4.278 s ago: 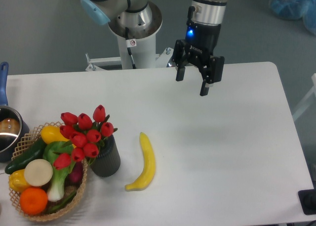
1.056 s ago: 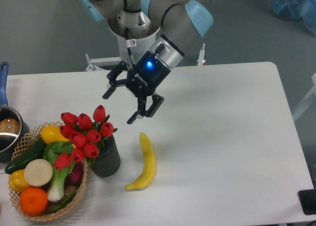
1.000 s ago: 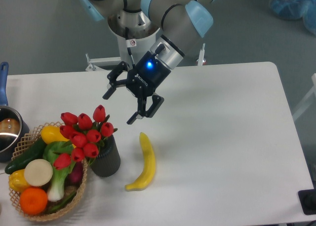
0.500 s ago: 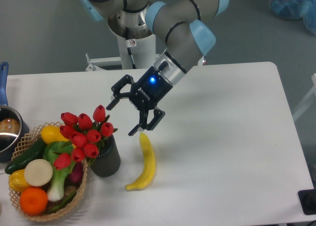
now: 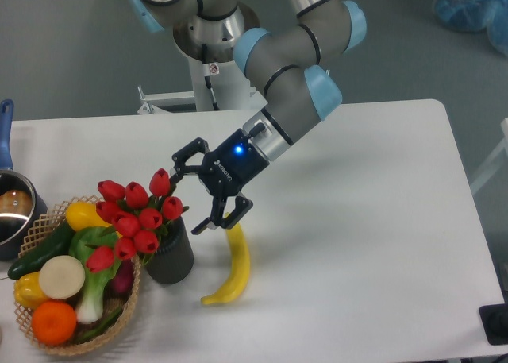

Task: Pick up the flowers from the vase
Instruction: 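Lower the open gripper to the tulip stems above the black vase, then close the gripper around the red tulip stems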

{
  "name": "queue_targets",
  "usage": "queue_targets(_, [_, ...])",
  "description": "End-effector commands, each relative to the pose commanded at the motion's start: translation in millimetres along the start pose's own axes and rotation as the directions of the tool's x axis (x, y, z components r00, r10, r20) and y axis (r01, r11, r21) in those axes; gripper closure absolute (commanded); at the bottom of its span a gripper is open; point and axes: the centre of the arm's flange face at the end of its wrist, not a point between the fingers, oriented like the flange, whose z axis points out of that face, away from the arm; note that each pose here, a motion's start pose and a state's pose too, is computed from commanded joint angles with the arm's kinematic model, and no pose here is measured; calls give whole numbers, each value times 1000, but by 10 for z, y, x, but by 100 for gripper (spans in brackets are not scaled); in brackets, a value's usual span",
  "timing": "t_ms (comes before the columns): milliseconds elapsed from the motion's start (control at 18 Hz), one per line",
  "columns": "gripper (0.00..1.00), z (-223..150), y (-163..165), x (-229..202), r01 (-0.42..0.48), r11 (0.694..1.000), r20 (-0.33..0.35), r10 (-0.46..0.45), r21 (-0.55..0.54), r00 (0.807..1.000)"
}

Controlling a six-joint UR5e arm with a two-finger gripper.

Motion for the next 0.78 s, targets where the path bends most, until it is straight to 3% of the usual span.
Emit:
queue_targets(667, [0, 406, -32, 42, 25, 998, -83, -19, 63, 996])
queue_targets(778, [4, 414, -37, 50, 22, 997, -87, -15, 73, 996])
